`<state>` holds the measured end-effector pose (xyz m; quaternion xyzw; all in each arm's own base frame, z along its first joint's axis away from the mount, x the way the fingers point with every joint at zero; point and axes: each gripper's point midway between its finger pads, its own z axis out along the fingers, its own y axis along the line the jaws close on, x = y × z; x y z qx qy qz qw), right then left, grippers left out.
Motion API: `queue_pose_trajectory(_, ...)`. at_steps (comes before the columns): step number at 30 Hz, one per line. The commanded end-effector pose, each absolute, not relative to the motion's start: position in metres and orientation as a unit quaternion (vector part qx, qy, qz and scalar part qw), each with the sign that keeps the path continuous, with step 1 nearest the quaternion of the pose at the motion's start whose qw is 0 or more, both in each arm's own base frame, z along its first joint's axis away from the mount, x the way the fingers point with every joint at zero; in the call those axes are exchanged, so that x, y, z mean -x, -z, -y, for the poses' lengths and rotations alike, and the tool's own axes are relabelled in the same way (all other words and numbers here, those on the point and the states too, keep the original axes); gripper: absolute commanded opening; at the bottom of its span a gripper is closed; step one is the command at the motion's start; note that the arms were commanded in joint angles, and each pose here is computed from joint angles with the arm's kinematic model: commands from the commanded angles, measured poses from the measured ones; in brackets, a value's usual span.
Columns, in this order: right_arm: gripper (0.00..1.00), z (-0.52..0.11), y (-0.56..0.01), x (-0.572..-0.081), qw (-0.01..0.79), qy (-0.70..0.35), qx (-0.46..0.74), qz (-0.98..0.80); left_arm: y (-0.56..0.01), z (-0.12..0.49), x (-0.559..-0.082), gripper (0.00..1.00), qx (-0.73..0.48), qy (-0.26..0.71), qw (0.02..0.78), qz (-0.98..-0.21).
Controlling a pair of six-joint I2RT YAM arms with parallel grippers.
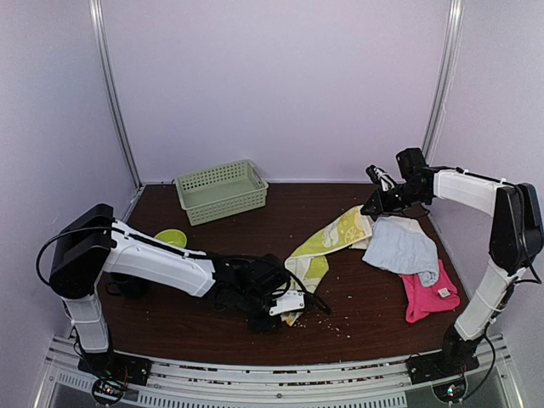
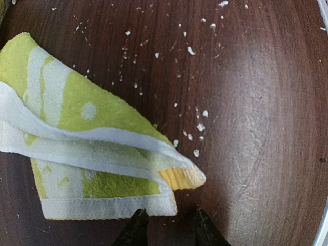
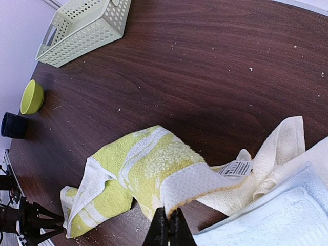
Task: Roll the towels
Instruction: Adjust the towel at the center of the board.
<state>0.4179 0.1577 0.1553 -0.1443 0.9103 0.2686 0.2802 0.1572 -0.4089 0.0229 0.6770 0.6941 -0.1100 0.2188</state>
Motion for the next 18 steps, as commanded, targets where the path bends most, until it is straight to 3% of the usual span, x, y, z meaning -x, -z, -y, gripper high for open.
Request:
queue_pose_trajectory(1,0.0,-0.158,-0.158,-0.418,0.287,-0.271,0.148,-0.907,-0.026,0.421,-0.173,0.31,-0.681,0.085,0.242,-0.686)
queue_pose_trajectory(8,0.0,-0.158,-0.157,-0.418,0.286,-0.271,0.149,-0.907,-0.023,0.423,-0.174,0.23,-0.68,0.08,0.247,-0.685)
queue_pose_trajectory(12,0.0,-0.158,-0.157,-0.418,0.286,-0.271,0.148,-0.907,-0.026,0.421,-0.176,0.08,-0.679,0.073,0.252,-0.685)
queue_pose_trajectory(14,0.0,-0.157,-0.163,-0.419,0.291,-0.269,0.151,-0.906,-0.037,0.417,-0.183,0.0,-0.672,0.058,0.27,-0.687)
queue_pose_trajectory(18,0.0,-0.147,-0.207,-0.435,0.339,-0.27,0.145,-0.89,-0.098,0.4,-0.219,0.0,-0.619,0.024,0.346,-0.705)
